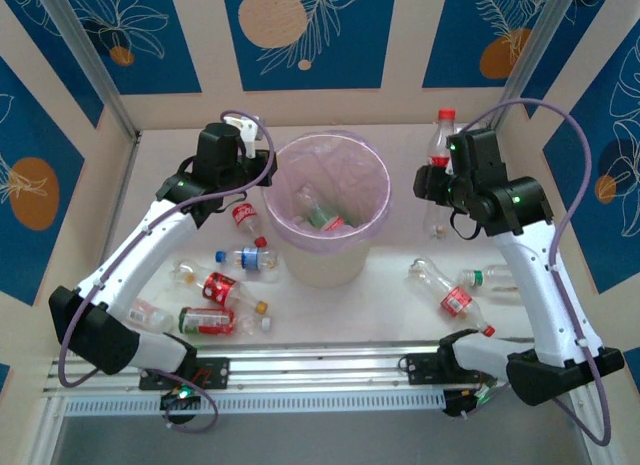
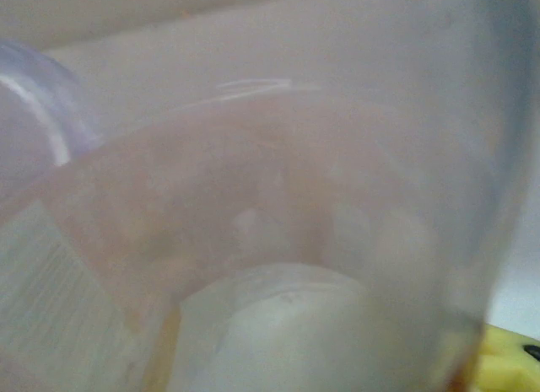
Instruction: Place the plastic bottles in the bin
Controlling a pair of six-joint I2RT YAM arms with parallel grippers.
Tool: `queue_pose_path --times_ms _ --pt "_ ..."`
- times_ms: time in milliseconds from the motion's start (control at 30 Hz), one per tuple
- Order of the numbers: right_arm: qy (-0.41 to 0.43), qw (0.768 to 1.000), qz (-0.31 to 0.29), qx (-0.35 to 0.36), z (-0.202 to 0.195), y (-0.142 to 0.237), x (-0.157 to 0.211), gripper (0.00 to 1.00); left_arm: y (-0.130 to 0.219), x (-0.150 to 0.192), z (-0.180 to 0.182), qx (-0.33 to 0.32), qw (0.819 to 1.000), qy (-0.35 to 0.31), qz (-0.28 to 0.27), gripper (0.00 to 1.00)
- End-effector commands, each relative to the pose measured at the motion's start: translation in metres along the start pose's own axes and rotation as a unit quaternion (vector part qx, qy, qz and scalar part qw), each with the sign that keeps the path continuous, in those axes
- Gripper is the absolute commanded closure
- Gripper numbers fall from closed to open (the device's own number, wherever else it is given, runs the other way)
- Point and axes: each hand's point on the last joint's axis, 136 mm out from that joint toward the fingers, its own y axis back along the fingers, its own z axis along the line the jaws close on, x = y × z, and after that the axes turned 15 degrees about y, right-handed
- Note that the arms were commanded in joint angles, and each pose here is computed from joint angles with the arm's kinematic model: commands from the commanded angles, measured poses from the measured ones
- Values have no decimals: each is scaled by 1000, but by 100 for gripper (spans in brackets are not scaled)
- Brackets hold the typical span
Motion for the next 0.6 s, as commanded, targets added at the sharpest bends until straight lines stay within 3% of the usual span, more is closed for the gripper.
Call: queue_pose_path --times_ms 0,167,267,467,567 --pt "55 996 -71 9 10 21 -41 42 -3 3 -8 13 1000 -2 12 98" --pt "102 983 -138 -68 64 50 -82 43 -4 4 -6 8 1000 -1 12 98" --pt "121 972 -148 -134 101 56 -93 43 -6 6 -5 8 1000 0 15 99" --pt "134 954 -95 -251 176 24 -75 44 -8 7 -3 8 1000 6 12 99" --pt "135 951 -55 -271 197 0 -58 44 -9 5 -2 5 1000 7 8 99"
